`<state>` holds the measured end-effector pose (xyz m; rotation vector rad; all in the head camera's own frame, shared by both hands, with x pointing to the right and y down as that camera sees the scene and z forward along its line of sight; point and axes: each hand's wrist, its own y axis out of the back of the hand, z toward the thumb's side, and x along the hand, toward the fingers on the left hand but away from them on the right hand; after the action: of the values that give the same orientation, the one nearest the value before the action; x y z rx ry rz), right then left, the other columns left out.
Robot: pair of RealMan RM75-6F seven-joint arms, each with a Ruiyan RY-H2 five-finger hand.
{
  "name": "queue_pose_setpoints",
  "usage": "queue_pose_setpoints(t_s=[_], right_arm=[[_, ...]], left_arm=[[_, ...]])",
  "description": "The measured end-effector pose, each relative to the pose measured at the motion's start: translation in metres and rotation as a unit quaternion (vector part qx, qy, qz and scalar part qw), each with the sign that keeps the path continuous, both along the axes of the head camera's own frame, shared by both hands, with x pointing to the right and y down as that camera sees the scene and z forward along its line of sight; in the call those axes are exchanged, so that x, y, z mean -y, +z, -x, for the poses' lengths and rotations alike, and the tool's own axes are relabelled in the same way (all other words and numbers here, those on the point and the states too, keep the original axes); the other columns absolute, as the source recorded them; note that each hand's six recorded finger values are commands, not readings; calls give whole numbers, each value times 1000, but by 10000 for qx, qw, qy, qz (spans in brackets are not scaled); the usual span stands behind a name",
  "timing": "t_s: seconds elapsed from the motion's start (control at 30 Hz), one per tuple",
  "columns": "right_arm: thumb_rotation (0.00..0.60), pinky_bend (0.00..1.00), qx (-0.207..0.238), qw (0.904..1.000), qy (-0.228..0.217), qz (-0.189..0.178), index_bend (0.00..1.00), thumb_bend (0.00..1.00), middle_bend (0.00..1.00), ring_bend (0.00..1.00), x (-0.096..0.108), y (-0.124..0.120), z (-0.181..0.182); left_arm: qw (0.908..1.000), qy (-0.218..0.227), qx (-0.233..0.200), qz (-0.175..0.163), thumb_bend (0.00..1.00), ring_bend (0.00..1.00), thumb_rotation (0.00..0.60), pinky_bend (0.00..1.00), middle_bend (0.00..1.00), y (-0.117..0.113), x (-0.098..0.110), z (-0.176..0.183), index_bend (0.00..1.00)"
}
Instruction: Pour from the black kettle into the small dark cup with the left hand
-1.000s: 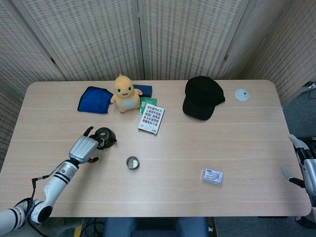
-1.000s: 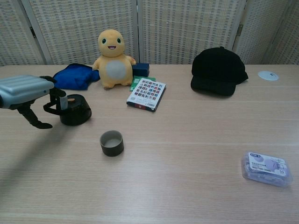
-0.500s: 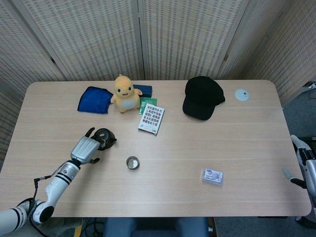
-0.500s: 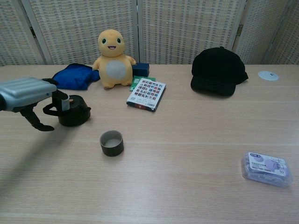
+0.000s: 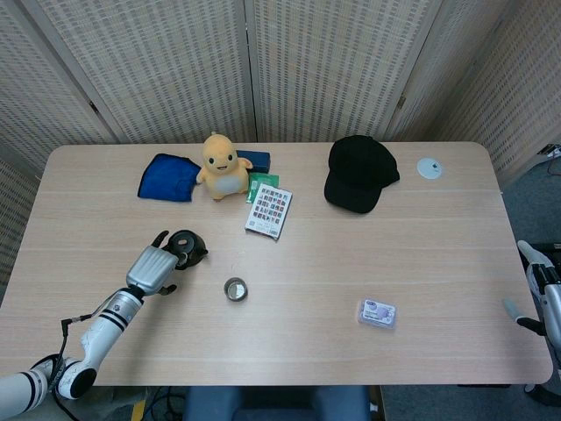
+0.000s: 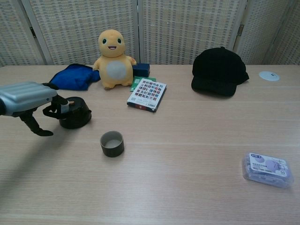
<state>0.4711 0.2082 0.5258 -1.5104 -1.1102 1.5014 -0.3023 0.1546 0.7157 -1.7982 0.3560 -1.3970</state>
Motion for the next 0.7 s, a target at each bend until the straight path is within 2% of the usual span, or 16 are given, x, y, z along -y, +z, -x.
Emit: queue_pose_setpoints(t_s=[0.7], right_arm=[[600, 184, 1, 10000, 58, 30, 105, 197, 199, 143, -2, 2, -3]], left_arm=[[9999, 2, 51, 138, 224, 407, 600, 0, 474, 8, -5, 0, 461]])
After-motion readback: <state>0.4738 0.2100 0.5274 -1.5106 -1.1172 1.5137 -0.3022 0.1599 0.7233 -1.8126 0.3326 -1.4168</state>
